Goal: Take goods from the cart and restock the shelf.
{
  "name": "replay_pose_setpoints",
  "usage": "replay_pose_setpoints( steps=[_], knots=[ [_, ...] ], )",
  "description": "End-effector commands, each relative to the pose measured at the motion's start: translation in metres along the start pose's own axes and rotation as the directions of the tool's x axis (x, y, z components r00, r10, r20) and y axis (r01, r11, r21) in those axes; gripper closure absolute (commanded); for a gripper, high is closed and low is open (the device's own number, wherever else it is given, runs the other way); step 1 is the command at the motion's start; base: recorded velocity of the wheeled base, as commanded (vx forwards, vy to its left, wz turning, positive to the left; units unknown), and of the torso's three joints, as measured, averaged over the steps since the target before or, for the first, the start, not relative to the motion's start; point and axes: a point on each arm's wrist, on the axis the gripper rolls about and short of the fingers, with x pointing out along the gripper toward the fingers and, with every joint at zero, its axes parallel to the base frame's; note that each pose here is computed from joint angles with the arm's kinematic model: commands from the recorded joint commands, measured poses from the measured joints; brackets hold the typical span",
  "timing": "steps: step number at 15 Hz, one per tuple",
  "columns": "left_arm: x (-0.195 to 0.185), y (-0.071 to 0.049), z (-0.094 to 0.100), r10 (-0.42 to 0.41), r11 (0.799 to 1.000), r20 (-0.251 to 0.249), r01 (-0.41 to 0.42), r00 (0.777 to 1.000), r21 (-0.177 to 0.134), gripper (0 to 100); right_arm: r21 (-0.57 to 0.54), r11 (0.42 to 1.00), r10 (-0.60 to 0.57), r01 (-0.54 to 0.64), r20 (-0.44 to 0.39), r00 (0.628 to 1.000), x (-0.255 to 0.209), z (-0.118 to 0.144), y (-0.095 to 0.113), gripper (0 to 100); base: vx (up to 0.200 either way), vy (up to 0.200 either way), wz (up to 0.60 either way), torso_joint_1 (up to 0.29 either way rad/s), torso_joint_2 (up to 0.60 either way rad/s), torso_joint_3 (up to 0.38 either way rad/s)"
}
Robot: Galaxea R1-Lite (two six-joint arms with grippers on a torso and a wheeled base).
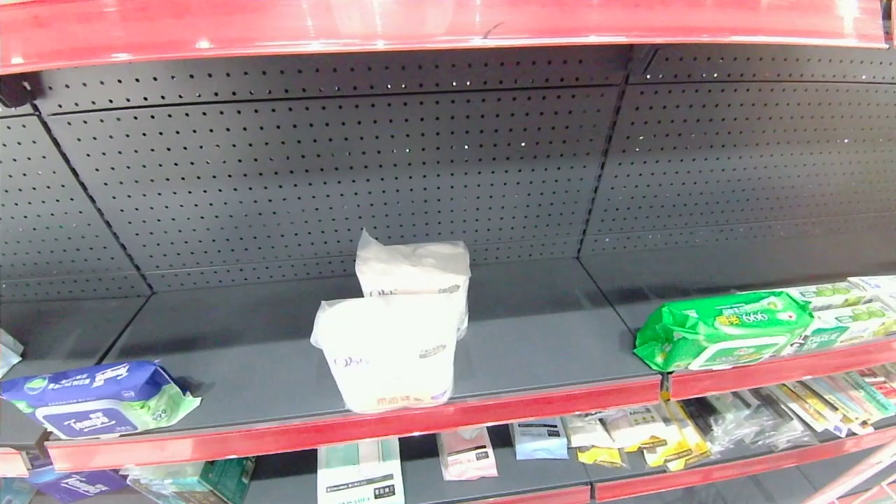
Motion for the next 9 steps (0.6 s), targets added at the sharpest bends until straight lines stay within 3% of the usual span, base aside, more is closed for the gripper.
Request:
replay_pose_setpoints(
  steps=[1,2,3,4,5,6,8,9],
  knots=[
    [0.000,0.001,0.000,-0.087,0.996,-0.001,0.087,0.996,-0.001,0,0.000,1.000,0.002,-0.002,-0.002,1.000,0.000,0.000,0.000,0,0.000,0.000,0.00,0.000,0.00,0.000],
    [0.000,0.002,0.001,-0.149,0.989,0.002,0.149,0.989,0.010,0,0.000,1.000,0.002,-0.002,0.000,1.000,0.000,0.000,0.000,0,0.000,0.000,0.00,0.000,0.00,0.000],
    [-0.002,0.003,0.015,-0.209,0.977,0.028,0.208,0.977,0.048,0,-0.002,1.000,0.002,-0.002,0.000,1.000,0.000,0.000,0.000,0,0.000,0.000,0.00,0.000,0.00,0.000],
    [0.008,0.002,0.073,-0.197,0.980,0.016,0.198,0.980,-0.011,0,-0.002,1.000,0.002,-0.002,0.000,1.000,0.000,0.000,0.000,0,0.000,0.000,0.00,0.000,0.00,0.000],
    [0.030,0.000,0.133,-0.143,0.977,0.021,0.144,0.990,-0.157,0,-0.003,1.000,0.003,-0.003,-0.002,1.000,0.000,0.000,0.000,0,0.000,0.000,0.00,0.000,0.00,0.000],
    [0.054,-0.002,0.162,-0.081,0.982,-0.012,0.077,0.997,-0.174,0,-0.002,1.000,0.003,-0.003,0.000,1.000,0.000,0.000,0.000,0,0.000,0.000,0.00,0.000,0.00,0.000],
    [0.103,-0.007,0.157,0.066,0.993,-0.190,-0.083,0.980,-0.082,0,0.000,1.000,0.003,-0.003,0.000,1.000,0.000,0.000,0.000,0,0.000,0.000,0.00,0.000,0.00,0.000],
    [0.120,-0.009,0.152,0.067,0.994,-0.254,-0.086,0.965,-0.066,0,0.000,1.000,0.003,-0.003,0.000,1.000,0.000,0.000,0.000,0,0.000,0.000,0.00,0.000,0.00,0.000]
  ],
)
